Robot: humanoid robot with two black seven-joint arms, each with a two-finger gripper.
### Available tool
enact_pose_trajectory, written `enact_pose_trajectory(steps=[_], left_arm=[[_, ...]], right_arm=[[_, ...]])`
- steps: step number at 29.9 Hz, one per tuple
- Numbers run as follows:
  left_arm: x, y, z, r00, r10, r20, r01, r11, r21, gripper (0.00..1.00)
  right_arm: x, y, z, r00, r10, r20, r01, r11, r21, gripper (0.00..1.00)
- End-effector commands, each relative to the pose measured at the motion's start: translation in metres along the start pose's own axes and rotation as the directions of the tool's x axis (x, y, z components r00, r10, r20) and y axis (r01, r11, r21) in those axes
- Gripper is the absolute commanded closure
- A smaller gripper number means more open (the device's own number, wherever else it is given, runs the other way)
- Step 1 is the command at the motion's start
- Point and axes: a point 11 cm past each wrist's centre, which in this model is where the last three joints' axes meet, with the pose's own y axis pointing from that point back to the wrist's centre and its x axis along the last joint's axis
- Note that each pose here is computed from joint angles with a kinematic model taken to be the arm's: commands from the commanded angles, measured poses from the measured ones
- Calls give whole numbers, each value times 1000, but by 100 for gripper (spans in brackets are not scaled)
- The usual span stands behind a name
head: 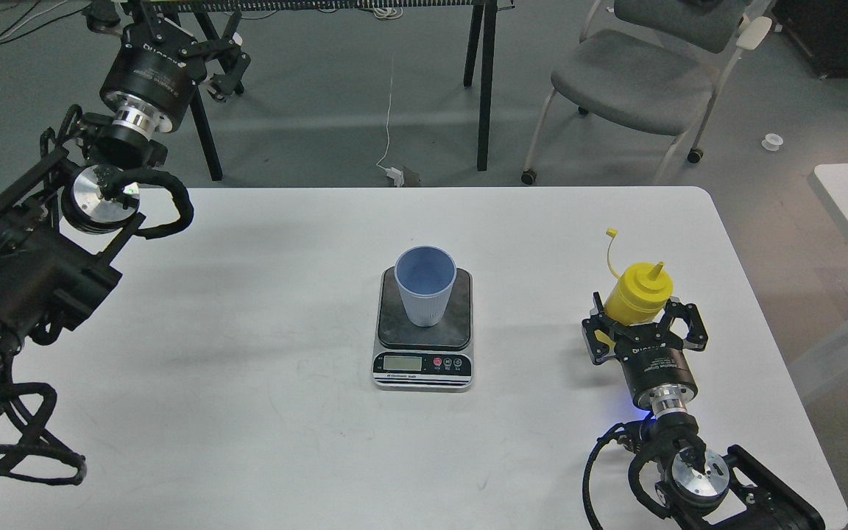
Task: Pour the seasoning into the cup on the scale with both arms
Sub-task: 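Move the right gripper to the yellow squeeze bottle and grasp it, then lift the yellow bottle with the right gripper and tilt it over the cup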
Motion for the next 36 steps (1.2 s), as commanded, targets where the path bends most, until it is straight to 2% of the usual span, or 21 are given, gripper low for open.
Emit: enact_pose_trajectory(steps=[1, 4, 6, 10, 12, 14, 18, 22, 26, 31, 36], left_arm=[[1, 0, 2, 1000, 3, 2, -3, 1000, -3, 0], [4, 2, 10, 1000, 9, 13, -8, 1000, -13, 0], [7, 4, 14, 1000, 13, 20, -13, 1000, -18, 0], [13, 11, 13, 1000, 23, 10, -22, 1000, -17, 0], [16, 14, 11, 1000, 26, -1, -26, 999, -18, 0], [24, 21, 11, 999, 44, -16, -44, 999, -25, 0], [33, 30, 4, 997, 69, -31, -70, 997, -22, 0], [44, 41, 0, 995, 96, -21, -97, 995, -4, 0], [48, 43, -3, 992, 126, -2, -126, 992, 8, 0], [50, 44, -1, 991, 131, -10, -131, 991, -3, 0], [55, 50, -6, 989, 145, -10, -145, 989, 8, 0]], right_arm=[[-15, -11, 3, 999, -38, 8, 39, 999, -1, 54], [-34, -19, -8, 994, -102, -26, 102, 995, -8, 54], [-62, -31, -28, 974, -190, -122, 187, 982, -36, 55], [-133, -48, -38, 851, -414, -323, 380, 910, -165, 55], [-165, -58, -40, 767, -479, -426, 426, 878, -220, 55], [-184, -68, -46, 689, -494, -530, 424, 868, -258, 55], [-215, -87, -23, 466, -556, -689, 381, 828, -410, 55], [-234, -94, -6, 245, -583, -774, 357, 797, -487, 55], [-251, -107, 12, 42, -552, -833, 320, 797, -512, 55], [-264, -118, 60, -313, -542, -780, 271, 736, -620, 56], [-253, -121, 90, -638, -477, -605, 165, 683, -712, 59]])
